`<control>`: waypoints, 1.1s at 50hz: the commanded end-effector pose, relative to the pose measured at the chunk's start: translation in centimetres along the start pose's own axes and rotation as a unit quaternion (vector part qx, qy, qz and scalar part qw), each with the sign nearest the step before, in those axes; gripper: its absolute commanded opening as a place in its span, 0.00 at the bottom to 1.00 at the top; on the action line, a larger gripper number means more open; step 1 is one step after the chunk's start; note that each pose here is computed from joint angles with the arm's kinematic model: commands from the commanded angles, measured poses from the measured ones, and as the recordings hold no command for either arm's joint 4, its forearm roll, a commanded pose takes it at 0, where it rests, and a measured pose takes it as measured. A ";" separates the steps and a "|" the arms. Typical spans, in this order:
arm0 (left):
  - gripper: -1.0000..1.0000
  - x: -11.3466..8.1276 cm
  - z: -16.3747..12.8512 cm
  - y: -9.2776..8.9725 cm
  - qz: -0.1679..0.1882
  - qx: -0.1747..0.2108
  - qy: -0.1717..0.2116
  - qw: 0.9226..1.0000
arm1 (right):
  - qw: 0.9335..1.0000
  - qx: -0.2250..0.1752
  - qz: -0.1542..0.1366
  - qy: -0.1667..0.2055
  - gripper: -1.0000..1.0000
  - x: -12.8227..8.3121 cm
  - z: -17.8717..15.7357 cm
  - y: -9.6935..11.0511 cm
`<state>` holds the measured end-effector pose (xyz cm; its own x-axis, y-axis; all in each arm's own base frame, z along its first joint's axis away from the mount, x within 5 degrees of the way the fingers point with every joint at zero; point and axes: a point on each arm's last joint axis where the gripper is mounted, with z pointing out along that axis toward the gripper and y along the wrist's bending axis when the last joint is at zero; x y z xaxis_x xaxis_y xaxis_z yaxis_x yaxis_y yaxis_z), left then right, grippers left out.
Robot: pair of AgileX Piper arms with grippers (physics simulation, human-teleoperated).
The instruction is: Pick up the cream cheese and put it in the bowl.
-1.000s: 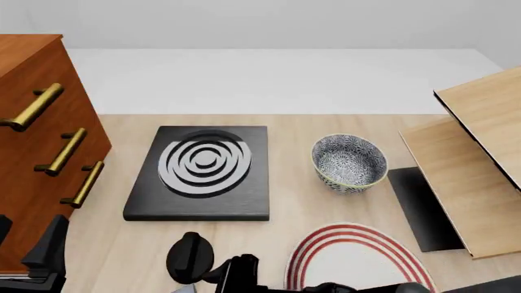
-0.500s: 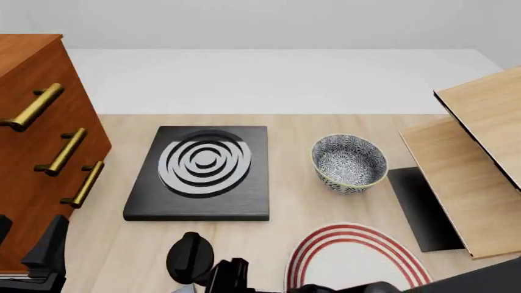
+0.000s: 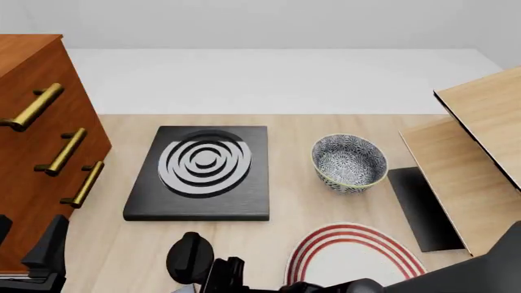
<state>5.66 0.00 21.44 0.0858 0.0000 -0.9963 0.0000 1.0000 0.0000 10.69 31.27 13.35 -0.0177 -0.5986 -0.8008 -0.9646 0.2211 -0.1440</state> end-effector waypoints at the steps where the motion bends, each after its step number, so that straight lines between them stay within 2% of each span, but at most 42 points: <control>1: 1.00 0.0 0.0 0.0 0.000 0.000 0.000 1.000 | 1.000 -0.002 0.000 0.002 1.00 0.2 0.6 0.2; 20: 1.00 0.0 0.0 0.0 0.000 0.000 0.000 1.000 | 1.000 -0.003 -0.003 0.004 1.00 0.1 0.8 0.2; 21: 1.00 0.0 0.0 0.0 0.000 0.000 0.000 1.000 | 1.000 -0.002 -0.004 0.005 0.00 0.1 0.8 0.1; 41: 1.00 0.0 0.0 0.0 0.000 0.000 0.000 1.000 | 1.000 -0.015 -0.024 0.002 0.00 -0.5 0.0 1.1; 55: 1.00 0.0 0.0 0.0 0.000 0.000 0.000 1.000 | 0.999 -0.014 -0.039 -0.017 0.00 -1.9 -2.5 1.1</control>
<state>5.66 0.00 21.44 0.0858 0.0000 -0.9963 0.0000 1.0000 0.0000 9.47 31.25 14.52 0.0545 -0.6070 -0.7928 -0.9703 0.1553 -0.1856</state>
